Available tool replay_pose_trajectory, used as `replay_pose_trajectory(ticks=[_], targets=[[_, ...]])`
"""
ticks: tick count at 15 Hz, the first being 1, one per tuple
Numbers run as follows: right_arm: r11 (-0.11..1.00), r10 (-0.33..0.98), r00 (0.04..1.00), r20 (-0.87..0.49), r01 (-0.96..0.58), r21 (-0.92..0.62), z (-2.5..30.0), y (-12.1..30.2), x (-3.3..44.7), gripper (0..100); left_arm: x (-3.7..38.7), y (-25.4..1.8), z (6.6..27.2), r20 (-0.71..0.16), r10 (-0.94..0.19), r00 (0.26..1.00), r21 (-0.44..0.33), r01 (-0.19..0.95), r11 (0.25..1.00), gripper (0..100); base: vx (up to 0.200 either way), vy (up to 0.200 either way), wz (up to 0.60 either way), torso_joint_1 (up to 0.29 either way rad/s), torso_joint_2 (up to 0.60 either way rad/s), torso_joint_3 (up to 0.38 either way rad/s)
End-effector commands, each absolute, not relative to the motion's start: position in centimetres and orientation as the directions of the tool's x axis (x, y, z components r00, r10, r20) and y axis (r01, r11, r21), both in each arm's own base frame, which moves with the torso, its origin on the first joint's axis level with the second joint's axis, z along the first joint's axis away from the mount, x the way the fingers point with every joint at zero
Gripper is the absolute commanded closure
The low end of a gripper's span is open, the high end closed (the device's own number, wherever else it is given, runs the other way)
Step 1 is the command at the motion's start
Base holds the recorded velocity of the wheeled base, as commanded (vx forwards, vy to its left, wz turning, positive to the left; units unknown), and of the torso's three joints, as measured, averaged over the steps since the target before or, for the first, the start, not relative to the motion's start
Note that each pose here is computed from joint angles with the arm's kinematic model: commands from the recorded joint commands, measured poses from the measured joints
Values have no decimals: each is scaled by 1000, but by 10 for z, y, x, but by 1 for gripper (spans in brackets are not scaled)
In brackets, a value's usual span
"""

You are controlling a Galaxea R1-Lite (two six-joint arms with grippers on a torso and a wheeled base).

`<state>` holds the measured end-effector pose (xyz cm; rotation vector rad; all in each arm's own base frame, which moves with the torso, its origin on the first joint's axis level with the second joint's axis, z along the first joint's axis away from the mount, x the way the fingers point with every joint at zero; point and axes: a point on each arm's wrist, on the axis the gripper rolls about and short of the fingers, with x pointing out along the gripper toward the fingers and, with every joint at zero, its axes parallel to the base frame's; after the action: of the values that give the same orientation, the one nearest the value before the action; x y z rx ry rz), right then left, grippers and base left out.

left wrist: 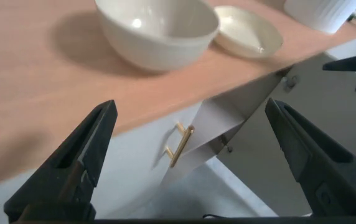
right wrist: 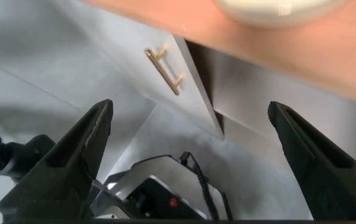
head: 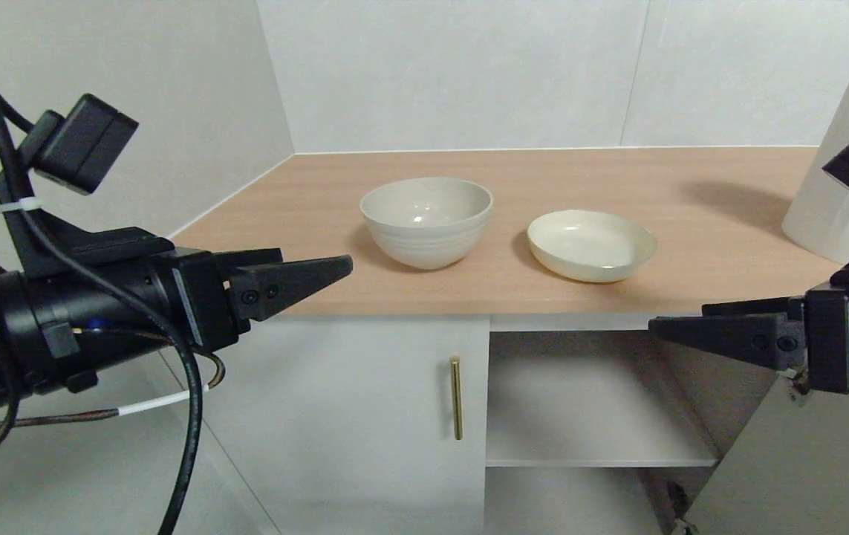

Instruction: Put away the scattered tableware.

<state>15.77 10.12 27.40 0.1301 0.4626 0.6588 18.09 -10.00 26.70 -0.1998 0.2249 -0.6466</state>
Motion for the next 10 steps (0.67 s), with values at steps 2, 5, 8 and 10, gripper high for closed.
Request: replay_pose_trajectory(ticks=[2,5,8,10], targets=[[788,615,695,-373,-557,261,272,103,161,0,191,-106,260,-179,-612,770,-259,564,784,0,0,0,0,156,-486,-293],[792,610,695,-379,-552,262,270,106,168,0,196,-108,263,-173,-612,772,-259,563,784,0,0,0,0,180,-476,-299],[797,603,720,-344,-546,256,271,109,180,0,195,-108,272,-182,-611,771,-261,561,785,0,0,0,0,123,-303,-181],[813,582,734,-350,-524,254,268,112,194,0,193,-106,275,-242,-597,764,-266,540,799,0,0,0,0,18,-40,-25]])
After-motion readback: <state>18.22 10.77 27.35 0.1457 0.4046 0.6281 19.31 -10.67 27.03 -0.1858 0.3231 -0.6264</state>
